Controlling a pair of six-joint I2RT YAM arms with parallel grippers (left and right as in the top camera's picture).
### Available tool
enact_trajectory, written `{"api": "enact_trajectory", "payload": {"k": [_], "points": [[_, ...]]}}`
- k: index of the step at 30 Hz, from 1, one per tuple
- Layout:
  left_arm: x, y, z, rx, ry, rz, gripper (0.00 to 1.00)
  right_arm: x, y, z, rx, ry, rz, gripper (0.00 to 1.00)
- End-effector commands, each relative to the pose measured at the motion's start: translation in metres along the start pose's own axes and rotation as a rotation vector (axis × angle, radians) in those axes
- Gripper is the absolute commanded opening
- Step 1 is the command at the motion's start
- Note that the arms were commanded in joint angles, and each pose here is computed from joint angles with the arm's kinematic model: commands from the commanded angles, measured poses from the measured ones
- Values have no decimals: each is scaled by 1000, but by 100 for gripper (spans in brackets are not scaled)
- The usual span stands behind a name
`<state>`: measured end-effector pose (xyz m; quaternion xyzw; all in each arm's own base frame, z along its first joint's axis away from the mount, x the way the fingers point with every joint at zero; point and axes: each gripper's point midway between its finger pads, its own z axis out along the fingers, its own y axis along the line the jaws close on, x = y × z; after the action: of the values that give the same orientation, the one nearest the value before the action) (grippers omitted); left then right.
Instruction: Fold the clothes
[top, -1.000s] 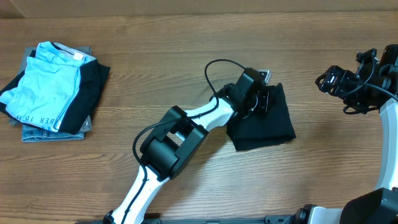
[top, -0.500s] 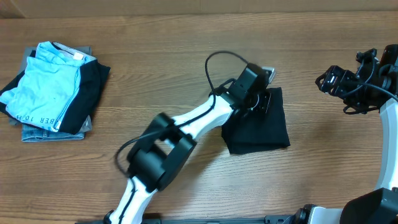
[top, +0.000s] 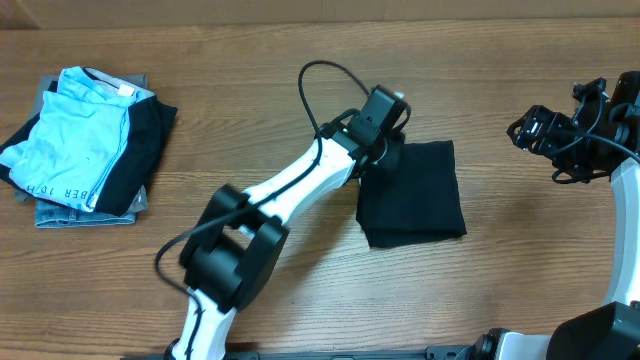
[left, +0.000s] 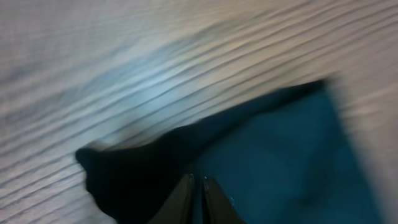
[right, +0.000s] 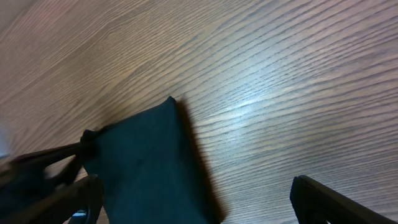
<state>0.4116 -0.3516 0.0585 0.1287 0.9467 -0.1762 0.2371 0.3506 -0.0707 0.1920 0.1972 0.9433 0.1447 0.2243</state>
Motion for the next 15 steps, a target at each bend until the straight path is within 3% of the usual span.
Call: {"api": "enact_trajectory", "payload": {"k": [1,4,8,15], "points": [[40,44,40,-132,116,-20,9,-4,0,-3,6,-16,-2,100],[56,71,47,-201,180,-61,6,-4,0,-3,6,-16,-2,100],[45,74,36,-199,160,-73,4,-4,0,-3,6,-16,-2,100],[-60,13,-72,-94,-159,-13,4,-4,0,-3,6,-16,-2,100]]}}
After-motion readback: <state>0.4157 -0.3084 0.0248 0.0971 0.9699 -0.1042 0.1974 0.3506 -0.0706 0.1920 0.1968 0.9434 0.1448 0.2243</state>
